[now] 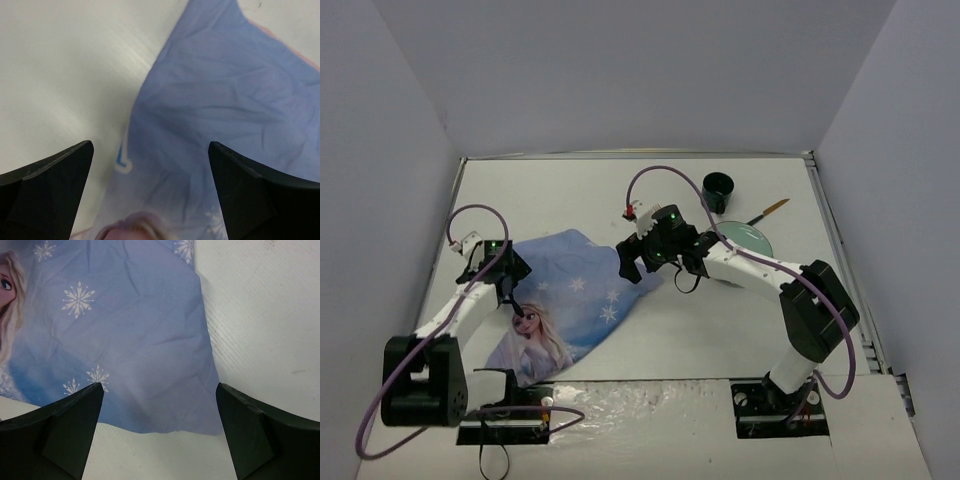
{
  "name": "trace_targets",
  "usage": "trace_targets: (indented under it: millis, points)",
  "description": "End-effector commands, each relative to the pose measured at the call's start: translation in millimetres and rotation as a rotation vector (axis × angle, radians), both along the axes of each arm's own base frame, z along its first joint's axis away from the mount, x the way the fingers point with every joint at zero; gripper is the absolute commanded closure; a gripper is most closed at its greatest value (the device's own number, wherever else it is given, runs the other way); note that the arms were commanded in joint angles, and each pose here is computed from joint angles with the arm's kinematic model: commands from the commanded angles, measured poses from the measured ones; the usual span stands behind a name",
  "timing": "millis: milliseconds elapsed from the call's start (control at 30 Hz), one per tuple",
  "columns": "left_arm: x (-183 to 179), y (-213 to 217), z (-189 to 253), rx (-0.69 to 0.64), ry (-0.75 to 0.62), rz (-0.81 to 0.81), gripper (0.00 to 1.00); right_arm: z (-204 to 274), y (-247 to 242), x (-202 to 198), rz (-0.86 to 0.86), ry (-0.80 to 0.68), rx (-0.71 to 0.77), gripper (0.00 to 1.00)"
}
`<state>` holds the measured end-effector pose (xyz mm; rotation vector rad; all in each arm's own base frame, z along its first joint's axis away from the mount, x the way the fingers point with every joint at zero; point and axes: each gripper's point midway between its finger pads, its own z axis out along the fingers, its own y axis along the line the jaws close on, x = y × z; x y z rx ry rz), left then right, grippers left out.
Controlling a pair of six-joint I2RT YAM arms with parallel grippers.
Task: Set the dinner table for one person
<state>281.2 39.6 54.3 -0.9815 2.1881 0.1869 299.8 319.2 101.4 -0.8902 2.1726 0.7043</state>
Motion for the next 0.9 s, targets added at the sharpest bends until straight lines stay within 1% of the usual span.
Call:
trace_targets:
  millis: [0,133,267,300,400,533,633,667,700,867]
  points:
    - [84.8,5.3,37.7,0.010,-0.191,-0.079,0.03,45.7,16.9,14.1,0.038,-0.099,0.108,0.08]
    - [120.5,15.9,16.1,-0.017,-0.121,-0.121,0.04,56.0,15.4,12.0,0.040,-0.117,0.128,0.08]
    - [139.5,15.7,-2.4,-0.094,-0.077,-0.168,0.09,63.0,9.7,7.8,0.031,-0.129,0.138,0.08]
    - [140.4,12.9,-11.7,-0.111,-0.048,-0.186,0.15,68.2,7.9,7.0,0.026,-0.144,0.142,0.08]
    - [143.0,5.2,-19.0,-0.136,-0.004,-0.226,0.28,70.8,1.2,5.5,0.012,-0.154,0.141,0.07]
    - [147.2,-12.4,-25.4,-0.187,0.010,-0.295,0.66,76.1,-7.5,6.3,-0.013,-0.169,0.145,0.07]
    - [154.0,-32.5,-9.6,-0.181,-0.015,-0.391,0.95,79.0,-10.6,9.6,-0.029,-0.176,0.146,0.07]
    - [157.6,-38.9,1.2,-0.178,-0.036,-0.417,0.99,80.1,-10.8,10.1,-0.033,-0.175,0.148,0.07]
    - [160.7,-52.8,12.1,-0.173,-0.054,-0.465,1.00,81.4,-11.1,10.8,-0.037,-0.176,0.151,0.07]
    - [160.7,-149.7,62.4,-0.153,-0.125,-0.749,1.00,89.4,-16.0,16.7,-0.083,-0.185,0.162,0.07]
